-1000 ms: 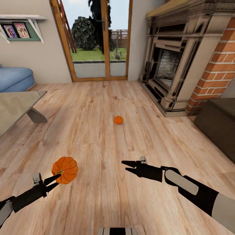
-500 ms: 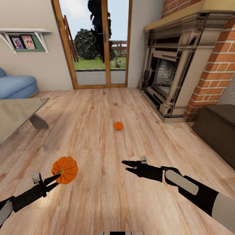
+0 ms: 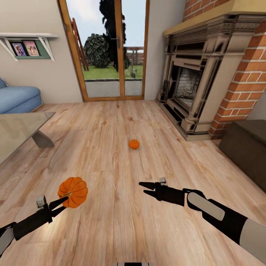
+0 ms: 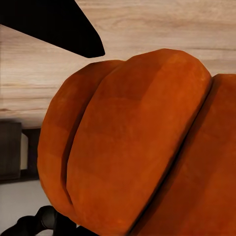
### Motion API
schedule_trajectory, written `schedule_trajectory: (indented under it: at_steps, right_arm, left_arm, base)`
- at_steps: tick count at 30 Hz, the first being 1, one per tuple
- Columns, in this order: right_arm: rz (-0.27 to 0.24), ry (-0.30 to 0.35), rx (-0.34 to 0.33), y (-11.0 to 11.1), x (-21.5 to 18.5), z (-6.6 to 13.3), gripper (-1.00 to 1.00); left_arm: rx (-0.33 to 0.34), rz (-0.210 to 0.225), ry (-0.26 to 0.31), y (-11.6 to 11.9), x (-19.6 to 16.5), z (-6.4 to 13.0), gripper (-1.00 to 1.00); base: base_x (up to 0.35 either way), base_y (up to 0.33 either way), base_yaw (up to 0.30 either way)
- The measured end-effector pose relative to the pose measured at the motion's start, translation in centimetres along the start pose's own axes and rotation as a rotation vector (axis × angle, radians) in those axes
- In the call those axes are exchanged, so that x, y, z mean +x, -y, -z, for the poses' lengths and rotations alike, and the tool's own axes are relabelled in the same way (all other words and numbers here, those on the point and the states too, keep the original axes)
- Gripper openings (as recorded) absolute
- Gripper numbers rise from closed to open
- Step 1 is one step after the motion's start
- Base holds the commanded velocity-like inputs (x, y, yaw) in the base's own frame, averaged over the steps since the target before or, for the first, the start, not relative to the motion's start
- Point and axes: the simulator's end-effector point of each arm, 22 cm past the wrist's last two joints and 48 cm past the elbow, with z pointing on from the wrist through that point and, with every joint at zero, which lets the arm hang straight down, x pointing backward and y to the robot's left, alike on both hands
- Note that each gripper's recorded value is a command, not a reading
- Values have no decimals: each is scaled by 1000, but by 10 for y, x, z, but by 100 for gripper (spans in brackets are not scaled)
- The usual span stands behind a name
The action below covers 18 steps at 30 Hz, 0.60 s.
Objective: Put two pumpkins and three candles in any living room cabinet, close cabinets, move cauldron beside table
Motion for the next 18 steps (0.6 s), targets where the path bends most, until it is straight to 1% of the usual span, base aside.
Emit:
schedule_trajectory:
  at_steps: [7, 10, 18]
  right_arm:
    - [-3, 13, 23, 10, -4, 3, 100]
    - [6, 36, 23, 10, -9, 3, 100]
    - [7, 40, 19, 9, -9, 2, 100]
  left_arm:
    - [3, -6, -2, 2, 0, -1, -100]
    - [5, -13, -5, 4, -1, -2, -100]
    - [4, -16, -6, 4, -1, -2, -100]
  base:
    - [333, 0, 0]
    - [337, 0, 0]
    - [337, 0, 0]
